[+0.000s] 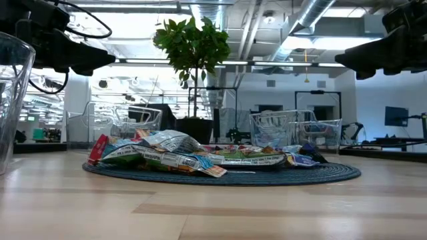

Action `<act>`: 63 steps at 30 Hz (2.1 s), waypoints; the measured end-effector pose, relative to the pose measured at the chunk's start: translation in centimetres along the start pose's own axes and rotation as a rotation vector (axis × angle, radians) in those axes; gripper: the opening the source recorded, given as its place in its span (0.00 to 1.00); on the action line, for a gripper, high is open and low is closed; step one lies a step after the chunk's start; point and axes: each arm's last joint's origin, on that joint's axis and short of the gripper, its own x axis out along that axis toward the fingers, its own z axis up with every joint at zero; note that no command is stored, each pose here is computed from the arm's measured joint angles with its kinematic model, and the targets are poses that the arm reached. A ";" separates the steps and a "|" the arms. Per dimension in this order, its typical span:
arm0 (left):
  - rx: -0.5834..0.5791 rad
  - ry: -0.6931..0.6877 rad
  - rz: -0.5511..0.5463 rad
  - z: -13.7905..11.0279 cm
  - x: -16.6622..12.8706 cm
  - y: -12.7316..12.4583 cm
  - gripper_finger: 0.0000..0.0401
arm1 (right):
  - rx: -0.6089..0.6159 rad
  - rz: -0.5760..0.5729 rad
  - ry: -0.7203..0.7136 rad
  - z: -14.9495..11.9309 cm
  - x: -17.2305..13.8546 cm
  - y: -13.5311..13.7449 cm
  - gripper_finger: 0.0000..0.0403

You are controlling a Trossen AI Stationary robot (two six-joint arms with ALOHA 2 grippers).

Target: Pick and place Granola Bars by type

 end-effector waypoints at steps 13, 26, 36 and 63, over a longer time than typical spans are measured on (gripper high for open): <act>-0.106 -0.014 0.001 0.1 0.0 0.0 0.44 | 0.000 0.000 0.000 0.0 0.0 0.0 0.41; -0.278 -0.002 -0.001 0.0 0.0 0.0 0.44 | 0.075 -0.003 -0.007 0.0 0.0 0.0 0.41; -0.315 -0.081 -0.004 0.8 0.0 0.1 0.44 | 0.052 -0.025 -0.175 1.6 -0.1 -0.2 0.41; 0.031 -0.417 -0.309 5.5 2.1 -0.8 0.44 | 0.051 0.117 -0.101 6.8 4.0 0.3 0.41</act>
